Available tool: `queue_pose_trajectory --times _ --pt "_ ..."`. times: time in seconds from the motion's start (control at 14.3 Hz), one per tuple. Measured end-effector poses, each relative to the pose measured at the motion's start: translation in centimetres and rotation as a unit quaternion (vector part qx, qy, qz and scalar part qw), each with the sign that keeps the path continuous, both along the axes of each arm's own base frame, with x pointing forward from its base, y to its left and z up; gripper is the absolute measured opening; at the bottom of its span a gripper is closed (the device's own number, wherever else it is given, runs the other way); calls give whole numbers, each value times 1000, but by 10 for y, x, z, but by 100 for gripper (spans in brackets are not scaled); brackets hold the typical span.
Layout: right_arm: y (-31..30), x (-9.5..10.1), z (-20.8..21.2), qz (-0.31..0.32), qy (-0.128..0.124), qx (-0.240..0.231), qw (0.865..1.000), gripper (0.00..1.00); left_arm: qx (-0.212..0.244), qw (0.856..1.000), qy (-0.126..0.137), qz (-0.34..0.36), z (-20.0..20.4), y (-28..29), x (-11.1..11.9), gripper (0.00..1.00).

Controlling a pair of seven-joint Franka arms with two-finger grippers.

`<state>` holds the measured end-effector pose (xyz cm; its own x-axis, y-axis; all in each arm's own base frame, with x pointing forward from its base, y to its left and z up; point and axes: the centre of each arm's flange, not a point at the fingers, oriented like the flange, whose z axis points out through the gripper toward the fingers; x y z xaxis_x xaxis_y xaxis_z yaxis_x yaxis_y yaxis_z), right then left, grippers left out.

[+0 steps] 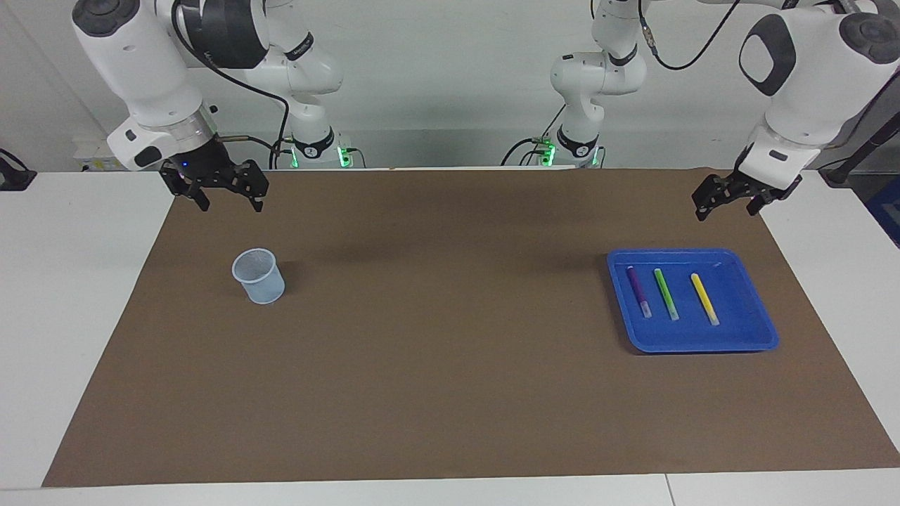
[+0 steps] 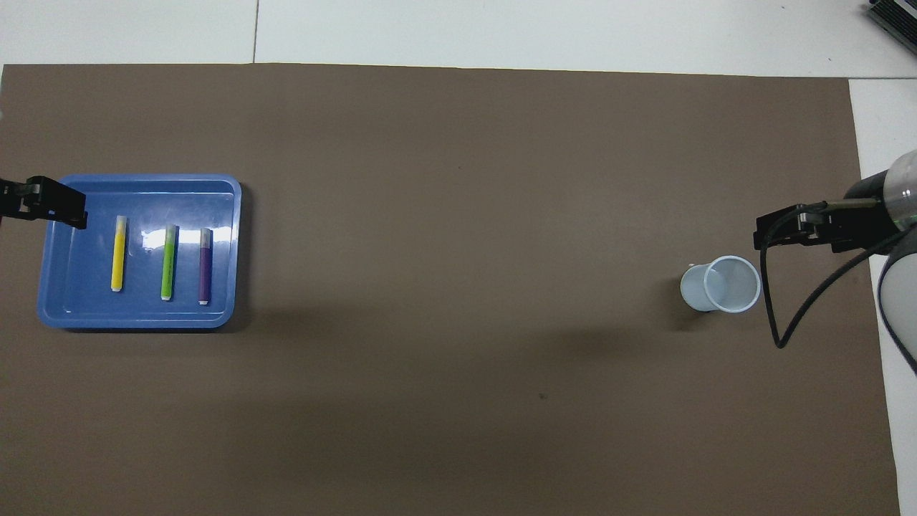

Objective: Right arm passes pens to left for tray arrangement

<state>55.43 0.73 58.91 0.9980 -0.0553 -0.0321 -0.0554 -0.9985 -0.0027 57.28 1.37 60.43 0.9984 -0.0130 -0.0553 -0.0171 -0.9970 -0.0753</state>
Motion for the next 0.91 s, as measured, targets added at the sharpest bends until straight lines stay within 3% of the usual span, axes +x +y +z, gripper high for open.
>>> queue_pose_trajectory --times 0.28,0.56,0.77,0.91 --pt "-3 0 0 -2 0 0 1000 100 -9 1000 17 -2 16 -6 -19 100" --pt "-7 0 0 -6 0 0 1000 100 -21 998 58 -17 14 -20 -32 100" --pt "-5 0 0 -5 0 0 1000 100 -21 997 60 -46 16 -49 -36 100" --pt "-5 0 0 -5 0 0 1000 100 -21 997 45 -51 18 -55 -33 100"
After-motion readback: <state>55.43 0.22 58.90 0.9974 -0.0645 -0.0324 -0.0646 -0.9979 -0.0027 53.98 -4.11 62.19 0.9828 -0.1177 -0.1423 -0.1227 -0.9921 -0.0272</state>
